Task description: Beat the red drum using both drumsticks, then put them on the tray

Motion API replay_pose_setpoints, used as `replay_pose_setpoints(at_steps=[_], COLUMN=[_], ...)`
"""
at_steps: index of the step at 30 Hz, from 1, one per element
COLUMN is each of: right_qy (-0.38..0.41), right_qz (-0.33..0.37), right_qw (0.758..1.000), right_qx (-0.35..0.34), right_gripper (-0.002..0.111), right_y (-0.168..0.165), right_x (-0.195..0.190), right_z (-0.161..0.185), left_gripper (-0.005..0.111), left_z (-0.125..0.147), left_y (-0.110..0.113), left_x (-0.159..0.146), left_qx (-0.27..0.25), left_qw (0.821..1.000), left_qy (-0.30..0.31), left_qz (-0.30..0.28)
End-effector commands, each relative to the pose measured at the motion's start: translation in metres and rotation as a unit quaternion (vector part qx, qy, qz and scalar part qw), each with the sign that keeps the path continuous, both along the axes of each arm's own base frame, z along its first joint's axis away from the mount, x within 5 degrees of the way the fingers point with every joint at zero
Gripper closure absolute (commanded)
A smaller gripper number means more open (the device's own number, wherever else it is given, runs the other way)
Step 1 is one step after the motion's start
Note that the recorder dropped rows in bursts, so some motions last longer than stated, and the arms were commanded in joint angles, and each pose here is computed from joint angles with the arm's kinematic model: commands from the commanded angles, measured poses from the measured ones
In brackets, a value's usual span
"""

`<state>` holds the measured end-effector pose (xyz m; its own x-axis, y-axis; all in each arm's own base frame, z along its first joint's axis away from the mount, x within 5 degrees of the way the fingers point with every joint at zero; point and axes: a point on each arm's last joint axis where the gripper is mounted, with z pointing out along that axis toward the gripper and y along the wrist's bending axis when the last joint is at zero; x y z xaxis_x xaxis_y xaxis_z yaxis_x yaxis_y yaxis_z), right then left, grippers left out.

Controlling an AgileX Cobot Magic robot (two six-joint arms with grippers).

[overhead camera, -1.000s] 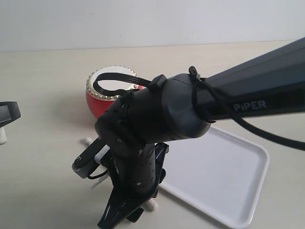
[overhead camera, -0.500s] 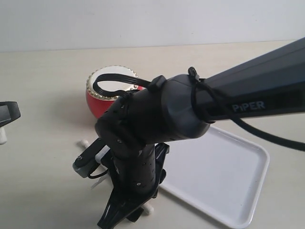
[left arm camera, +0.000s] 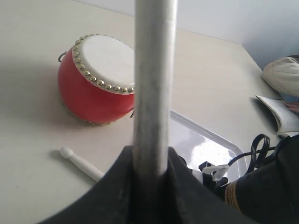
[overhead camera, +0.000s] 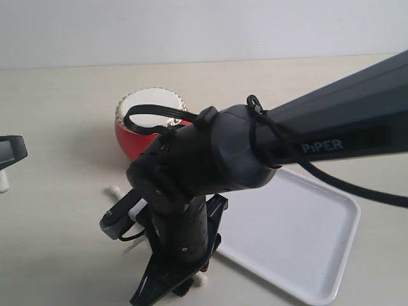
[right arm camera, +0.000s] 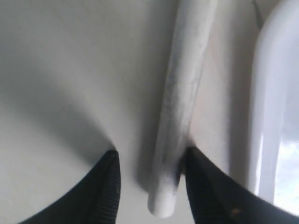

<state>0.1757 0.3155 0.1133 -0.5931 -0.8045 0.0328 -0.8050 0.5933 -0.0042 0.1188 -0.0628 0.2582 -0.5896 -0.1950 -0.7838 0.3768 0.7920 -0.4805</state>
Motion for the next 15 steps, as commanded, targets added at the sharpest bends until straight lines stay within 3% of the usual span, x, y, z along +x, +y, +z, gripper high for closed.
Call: replay_pose_setpoints(at_steps=[1,9,15], right_qy=[0.006,0.007,-0.003], right_qz=[-0.007,-0.014,-0.020], right_qw=[1.000,1.000,1.000], right_qx=[-0.019,-0.021,0.004], right_gripper=[0.076,0.107,0.108], right_y=[-0.003,-0.003,-0.002], right_x=[0.002,0.002,0.002], right_z=[-0.008,-0.009,0.011], left_gripper=[0.107,0.107,0.107], left_z=[0.001,0.001,0.000], left_y=[0.001,0.001,0.001], left_x=[-0.001,-0.001,-0.001], left_qx=[0.001,0.001,0.002], left_qw=[1.000,1.000,1.000], left_qy=[-0.004,-0.004,-0.004], left_qz=[0.002,0.002,0.002])
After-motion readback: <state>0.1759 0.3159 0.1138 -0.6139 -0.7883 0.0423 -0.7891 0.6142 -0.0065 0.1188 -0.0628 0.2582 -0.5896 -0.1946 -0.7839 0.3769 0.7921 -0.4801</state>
